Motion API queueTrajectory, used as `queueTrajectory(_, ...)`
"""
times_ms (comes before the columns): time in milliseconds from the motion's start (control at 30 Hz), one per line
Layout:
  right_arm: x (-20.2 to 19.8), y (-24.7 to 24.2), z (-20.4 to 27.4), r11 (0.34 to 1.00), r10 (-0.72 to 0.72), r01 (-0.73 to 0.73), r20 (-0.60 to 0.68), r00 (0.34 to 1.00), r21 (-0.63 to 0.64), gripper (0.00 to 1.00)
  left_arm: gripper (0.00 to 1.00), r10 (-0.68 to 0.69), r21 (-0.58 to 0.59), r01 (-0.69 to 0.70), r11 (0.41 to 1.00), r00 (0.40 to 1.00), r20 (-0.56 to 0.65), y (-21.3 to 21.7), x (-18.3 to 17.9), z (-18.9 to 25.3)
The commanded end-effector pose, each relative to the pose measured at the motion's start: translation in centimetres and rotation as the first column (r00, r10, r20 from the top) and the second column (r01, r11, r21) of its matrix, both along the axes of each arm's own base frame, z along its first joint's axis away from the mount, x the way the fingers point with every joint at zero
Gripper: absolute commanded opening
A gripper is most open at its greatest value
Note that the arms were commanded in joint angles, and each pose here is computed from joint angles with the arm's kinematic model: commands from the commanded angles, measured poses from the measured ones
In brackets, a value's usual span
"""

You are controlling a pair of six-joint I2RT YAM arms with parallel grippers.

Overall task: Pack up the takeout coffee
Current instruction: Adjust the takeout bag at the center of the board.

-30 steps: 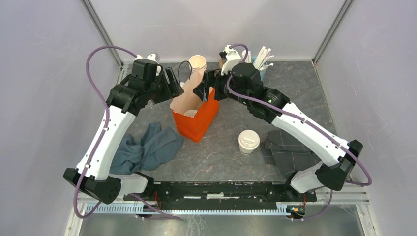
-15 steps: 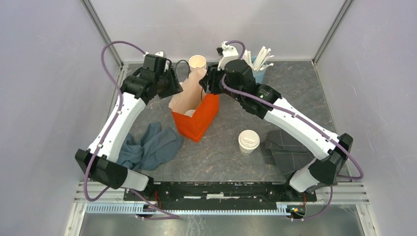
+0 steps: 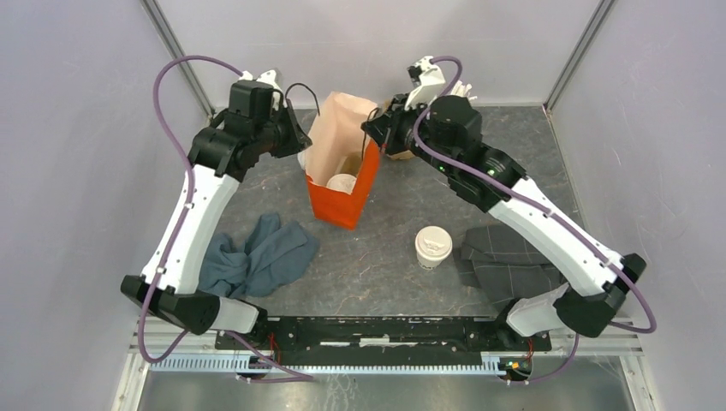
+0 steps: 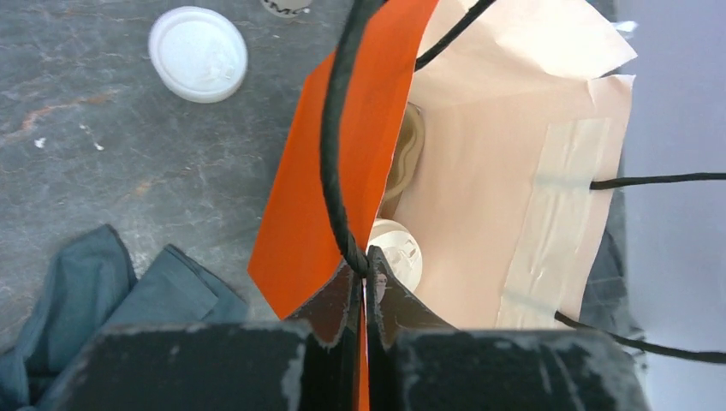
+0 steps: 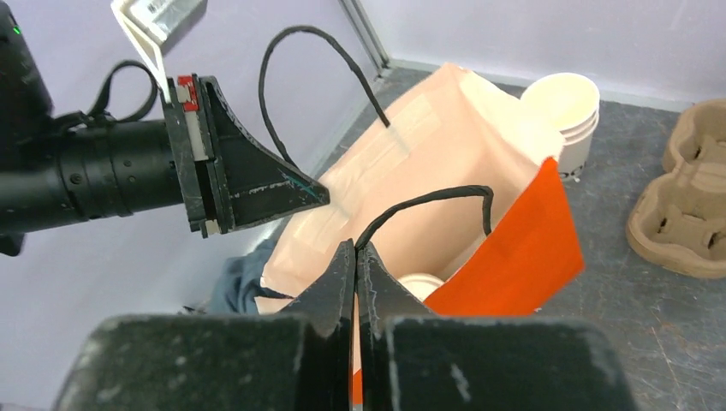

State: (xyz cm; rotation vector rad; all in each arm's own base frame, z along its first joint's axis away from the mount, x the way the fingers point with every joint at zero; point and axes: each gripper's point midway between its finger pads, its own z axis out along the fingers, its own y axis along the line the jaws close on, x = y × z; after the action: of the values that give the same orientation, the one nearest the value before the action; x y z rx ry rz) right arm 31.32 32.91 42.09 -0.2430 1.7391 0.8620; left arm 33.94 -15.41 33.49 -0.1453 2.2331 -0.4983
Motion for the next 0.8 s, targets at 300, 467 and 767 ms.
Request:
queueTrajectory(300, -2.8, -4.7, -5.8, 0.998, -0.056, 0.053, -0.082, 0.995, -0.044, 0.50, 0.58, -0.027, -0.041, 0.024, 0.999, 0.997, -0.070, 0.1, -3.2, -2.2)
queueTrajectory(467, -3.3, -7.1, -5.1, 0.983, -0.077, 0.073, -0.019, 0.997, -0.169, 0.77, 0.79, -0.060, -0.018, 0.059, 0.998, 0.998, -0.030, 0.5, -3.8, -0.3)
queueTrajectory(767, -1.7, -9.9, 0.2, 0.942, -0.099, 0.142, 0.151, 0.984, -0.305, 0.98, 0.84, -0.200, -0.245, 0.166, 0.955, 0.972, -0.122, -3.5, -6.2, -0.4)
